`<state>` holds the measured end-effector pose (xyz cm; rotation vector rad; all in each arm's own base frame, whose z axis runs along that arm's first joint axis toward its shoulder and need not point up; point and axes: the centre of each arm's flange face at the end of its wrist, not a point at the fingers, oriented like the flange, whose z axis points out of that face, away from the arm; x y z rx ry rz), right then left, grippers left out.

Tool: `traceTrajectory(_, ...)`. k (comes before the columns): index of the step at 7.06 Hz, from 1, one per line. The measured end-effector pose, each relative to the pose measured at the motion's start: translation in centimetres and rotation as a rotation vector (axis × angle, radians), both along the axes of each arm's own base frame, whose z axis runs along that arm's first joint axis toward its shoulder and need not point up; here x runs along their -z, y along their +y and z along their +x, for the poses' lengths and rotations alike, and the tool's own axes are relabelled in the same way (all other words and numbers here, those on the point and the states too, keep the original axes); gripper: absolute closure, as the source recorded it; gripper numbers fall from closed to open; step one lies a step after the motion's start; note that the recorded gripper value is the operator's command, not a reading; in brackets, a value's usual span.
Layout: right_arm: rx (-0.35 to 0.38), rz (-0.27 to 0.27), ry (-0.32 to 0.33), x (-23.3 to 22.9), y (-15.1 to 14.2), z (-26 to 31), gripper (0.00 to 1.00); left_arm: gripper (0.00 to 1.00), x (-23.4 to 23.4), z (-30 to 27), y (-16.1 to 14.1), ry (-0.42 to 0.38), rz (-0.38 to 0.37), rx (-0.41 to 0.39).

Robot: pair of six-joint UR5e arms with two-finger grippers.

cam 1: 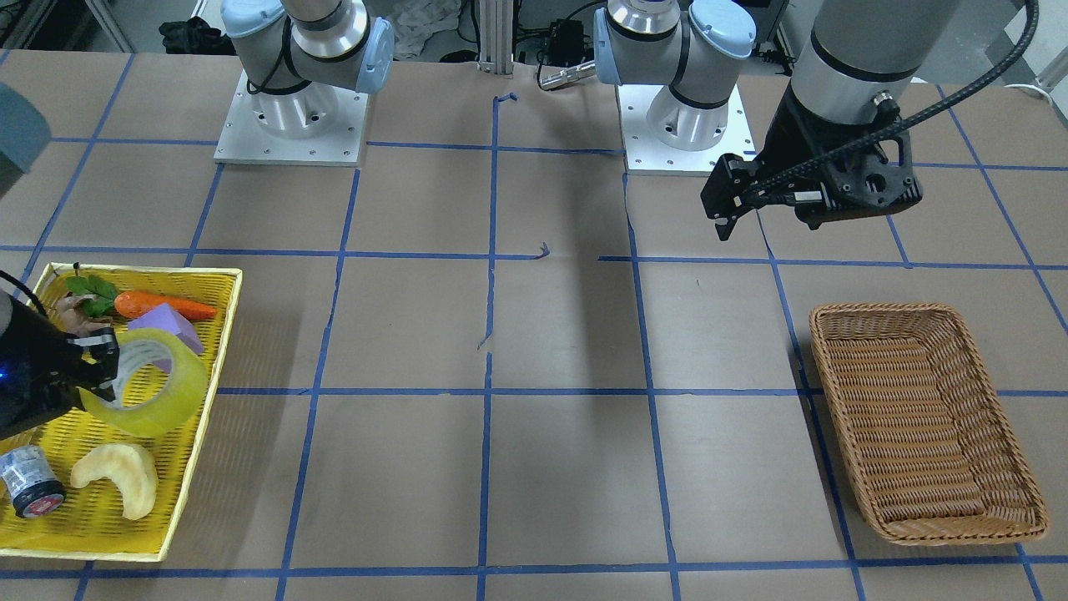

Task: Transfer tape with both arms
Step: 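Grasp the tape roll with the right gripper and lift it out, then lower the tape roll onto the table center with the right gripper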

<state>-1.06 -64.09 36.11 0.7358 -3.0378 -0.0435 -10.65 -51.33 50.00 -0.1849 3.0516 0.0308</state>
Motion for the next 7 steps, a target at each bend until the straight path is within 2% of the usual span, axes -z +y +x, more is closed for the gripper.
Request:
traceTrajectory(1, 0.043, 0.002, -0.005, 0.2, 0.1, 5.0, 1.00, 0.00, 1.0, 0.4, 0.3, 0.001, 0.012, -0.004)
traceTrajectory(4, 0.247, 0.013, -0.011, 3.5, 1.7, 20.8, 1.00, 0.00, 2.3, 0.8, 0.3, 0.003, 0.012, -0.007)
traceTrajectory(5, 0.299, 0.021, -0.003, 4.9, 3.3, 25.7, 1.00, 0.00, 2.3, 0.8, 0.3, 0.003, 0.011, -0.007)
traceTrajectory(7, 0.329, 0.031, 0.019, 8.7, 8.1, 32.1, 1.00, 0.00, 2.4, 0.8, 0.3, 0.002, 0.013, -0.008)
